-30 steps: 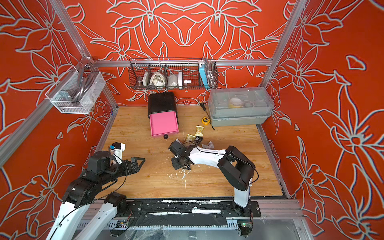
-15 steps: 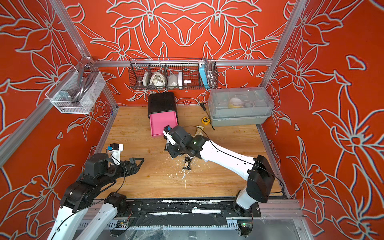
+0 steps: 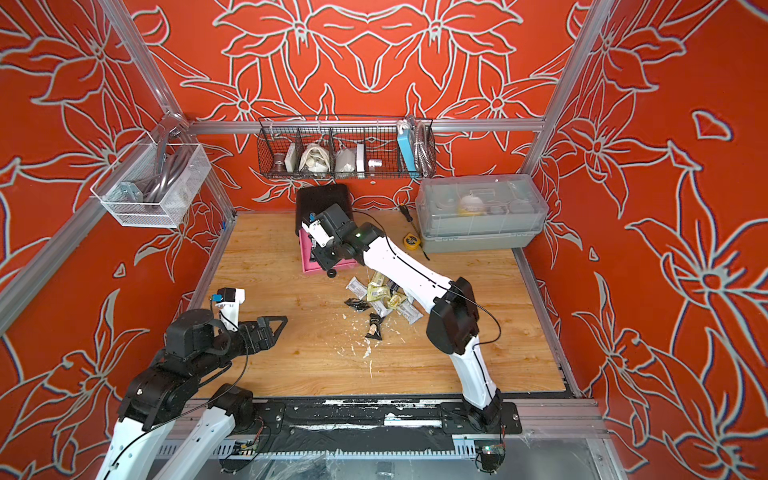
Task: Place the cookies into the drawer by color
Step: Place the cookie in the drawer.
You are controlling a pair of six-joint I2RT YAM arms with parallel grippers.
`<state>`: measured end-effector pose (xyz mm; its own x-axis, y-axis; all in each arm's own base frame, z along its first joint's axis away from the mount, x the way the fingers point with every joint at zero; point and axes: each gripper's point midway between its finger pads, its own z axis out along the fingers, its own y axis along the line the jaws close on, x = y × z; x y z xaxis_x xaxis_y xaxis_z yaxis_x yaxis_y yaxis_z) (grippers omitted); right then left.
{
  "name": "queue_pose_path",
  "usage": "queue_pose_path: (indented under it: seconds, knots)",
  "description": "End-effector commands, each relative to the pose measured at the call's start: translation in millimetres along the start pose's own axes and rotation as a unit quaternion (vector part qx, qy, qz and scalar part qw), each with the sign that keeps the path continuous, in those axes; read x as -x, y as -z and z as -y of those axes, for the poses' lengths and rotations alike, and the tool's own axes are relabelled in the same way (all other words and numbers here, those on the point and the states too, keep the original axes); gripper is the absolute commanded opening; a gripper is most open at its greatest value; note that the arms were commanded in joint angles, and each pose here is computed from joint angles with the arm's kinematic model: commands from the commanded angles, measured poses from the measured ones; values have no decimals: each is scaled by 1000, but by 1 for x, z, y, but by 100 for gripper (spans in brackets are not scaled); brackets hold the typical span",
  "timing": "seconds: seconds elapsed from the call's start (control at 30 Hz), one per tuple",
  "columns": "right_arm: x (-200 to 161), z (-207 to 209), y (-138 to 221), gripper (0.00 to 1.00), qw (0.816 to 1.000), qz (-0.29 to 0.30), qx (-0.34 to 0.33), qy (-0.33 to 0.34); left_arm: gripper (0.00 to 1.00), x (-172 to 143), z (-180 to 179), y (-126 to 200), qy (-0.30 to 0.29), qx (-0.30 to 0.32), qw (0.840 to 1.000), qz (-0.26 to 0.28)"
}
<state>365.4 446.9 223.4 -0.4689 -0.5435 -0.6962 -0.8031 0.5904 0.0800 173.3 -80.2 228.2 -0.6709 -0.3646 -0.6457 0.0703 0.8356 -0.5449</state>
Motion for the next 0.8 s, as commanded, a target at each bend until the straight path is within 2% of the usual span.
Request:
queue_pose_path:
  seconds: [0.0, 0.23, 0.47, 0.6, 0.77]
  knots:
    - [-7, -2, -18, 0, 999, -30, 22, 6, 99, 1, 0, 0, -9, -3, 1000, 8]
    - [-16, 5, -60, 0, 998, -45, 30, -12, 99, 1, -1, -1, -8, -1, 1000, 8]
    - [-33, 12, -77, 0, 997, -69, 25, -11, 99, 1, -1, -1, -8, 0, 1000, 9]
    - [-31, 12, -75, 16, 997, -68, 24, -8, 99, 1, -2, -2, -7, 3, 1000, 5]
    - [-13, 11, -54, 27, 999, -50, 21, -2, 99, 1, -3, -2, -6, 7, 1000, 6]
